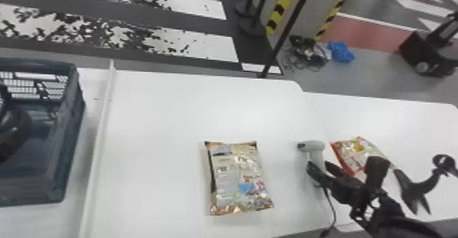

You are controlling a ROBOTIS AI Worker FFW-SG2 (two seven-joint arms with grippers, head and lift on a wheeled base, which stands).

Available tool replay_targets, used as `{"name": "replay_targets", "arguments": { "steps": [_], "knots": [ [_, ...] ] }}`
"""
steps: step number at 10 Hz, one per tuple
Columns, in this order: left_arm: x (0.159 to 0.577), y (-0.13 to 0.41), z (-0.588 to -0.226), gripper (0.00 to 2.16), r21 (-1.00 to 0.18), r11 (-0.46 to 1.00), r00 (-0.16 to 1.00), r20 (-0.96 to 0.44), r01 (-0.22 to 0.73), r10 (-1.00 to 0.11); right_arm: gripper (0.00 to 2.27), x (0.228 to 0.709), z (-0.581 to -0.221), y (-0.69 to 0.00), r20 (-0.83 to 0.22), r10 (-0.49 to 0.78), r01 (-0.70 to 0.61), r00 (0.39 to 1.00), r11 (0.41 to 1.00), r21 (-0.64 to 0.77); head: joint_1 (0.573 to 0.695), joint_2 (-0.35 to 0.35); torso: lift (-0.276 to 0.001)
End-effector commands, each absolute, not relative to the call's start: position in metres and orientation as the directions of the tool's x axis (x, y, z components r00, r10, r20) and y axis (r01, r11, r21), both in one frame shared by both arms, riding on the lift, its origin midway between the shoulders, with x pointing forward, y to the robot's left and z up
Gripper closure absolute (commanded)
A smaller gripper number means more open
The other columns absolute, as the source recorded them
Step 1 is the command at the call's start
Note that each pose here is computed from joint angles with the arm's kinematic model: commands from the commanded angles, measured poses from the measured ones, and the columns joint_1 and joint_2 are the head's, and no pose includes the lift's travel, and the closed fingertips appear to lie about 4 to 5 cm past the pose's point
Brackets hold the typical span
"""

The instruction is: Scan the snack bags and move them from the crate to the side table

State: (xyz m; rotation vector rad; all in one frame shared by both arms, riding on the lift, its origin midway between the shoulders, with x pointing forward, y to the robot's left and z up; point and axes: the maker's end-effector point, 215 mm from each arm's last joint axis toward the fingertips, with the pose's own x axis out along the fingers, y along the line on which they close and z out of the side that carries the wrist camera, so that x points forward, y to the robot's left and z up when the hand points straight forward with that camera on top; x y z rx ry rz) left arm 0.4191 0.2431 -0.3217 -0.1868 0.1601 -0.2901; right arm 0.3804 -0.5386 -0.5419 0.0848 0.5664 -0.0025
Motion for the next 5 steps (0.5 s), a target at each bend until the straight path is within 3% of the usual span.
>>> {"name": "replay_targets", "arguments": {
  "steps": [1,5],
  "knots": [
    [0.421,0.242,-0.322,0.04,-0.207,0.94,0.945,-0.128,0.271,-0.3,2.24,0.38,-0.551,-0.534,-0.562,0.039,0.017,0.826,0.995,0.095,0.695,-0.35,-0.087],
    [0.419,0.234,-0.322,0.04,-0.222,0.933,0.941,-0.124,0.282,-0.314,2.23,0.367,-0.556,-0.513,-0.536,0.005,0.063,0.844,0.992,0.108,0.695,-0.35,-0.087]
  ]
}}
